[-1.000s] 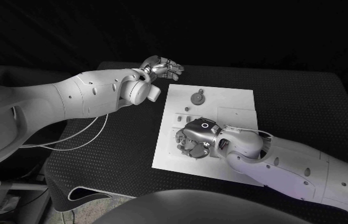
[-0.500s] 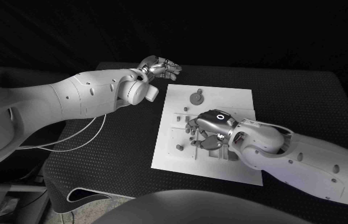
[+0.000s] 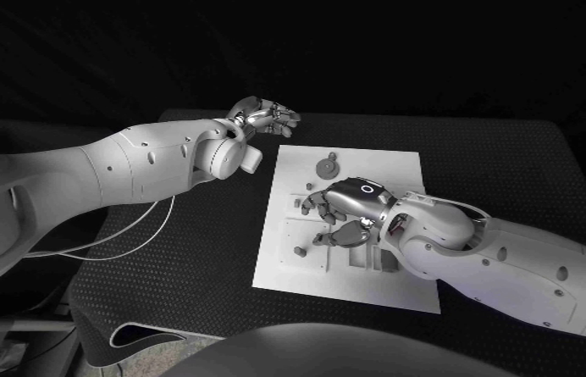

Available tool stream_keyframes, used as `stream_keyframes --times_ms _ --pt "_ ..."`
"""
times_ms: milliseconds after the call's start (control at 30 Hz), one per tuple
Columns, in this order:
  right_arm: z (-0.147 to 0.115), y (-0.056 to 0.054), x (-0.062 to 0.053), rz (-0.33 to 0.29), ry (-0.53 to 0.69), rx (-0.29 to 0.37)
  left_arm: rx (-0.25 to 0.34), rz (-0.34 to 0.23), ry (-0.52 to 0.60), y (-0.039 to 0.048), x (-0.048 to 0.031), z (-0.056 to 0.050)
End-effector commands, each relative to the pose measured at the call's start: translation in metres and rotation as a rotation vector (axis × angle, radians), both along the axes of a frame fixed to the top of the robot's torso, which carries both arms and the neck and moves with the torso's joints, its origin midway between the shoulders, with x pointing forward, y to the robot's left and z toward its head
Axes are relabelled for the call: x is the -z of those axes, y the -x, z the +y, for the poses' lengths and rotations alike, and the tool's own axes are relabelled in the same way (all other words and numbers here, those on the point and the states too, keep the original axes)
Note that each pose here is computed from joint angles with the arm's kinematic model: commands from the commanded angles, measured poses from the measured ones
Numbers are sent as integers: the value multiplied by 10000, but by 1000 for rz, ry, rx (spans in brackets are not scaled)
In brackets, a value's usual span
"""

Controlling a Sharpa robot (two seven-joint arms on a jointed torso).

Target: Assemble the parts on the task board

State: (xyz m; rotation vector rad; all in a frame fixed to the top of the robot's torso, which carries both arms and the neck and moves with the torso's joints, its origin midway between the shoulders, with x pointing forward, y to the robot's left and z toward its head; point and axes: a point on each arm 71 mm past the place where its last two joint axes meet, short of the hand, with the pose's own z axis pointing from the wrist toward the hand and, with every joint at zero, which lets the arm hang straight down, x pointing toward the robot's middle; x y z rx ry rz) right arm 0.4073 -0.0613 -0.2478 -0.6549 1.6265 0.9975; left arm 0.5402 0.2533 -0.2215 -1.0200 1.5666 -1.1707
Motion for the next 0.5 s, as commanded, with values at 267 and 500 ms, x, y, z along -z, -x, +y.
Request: stream_keyframes --times_ms 267,500 --pt "199 82 204 -27 127 -70 19 -3 15 -5 -12 -55" --pt "303 177 369 -1 173 -104 26 -2 18 -4 -11 -85"
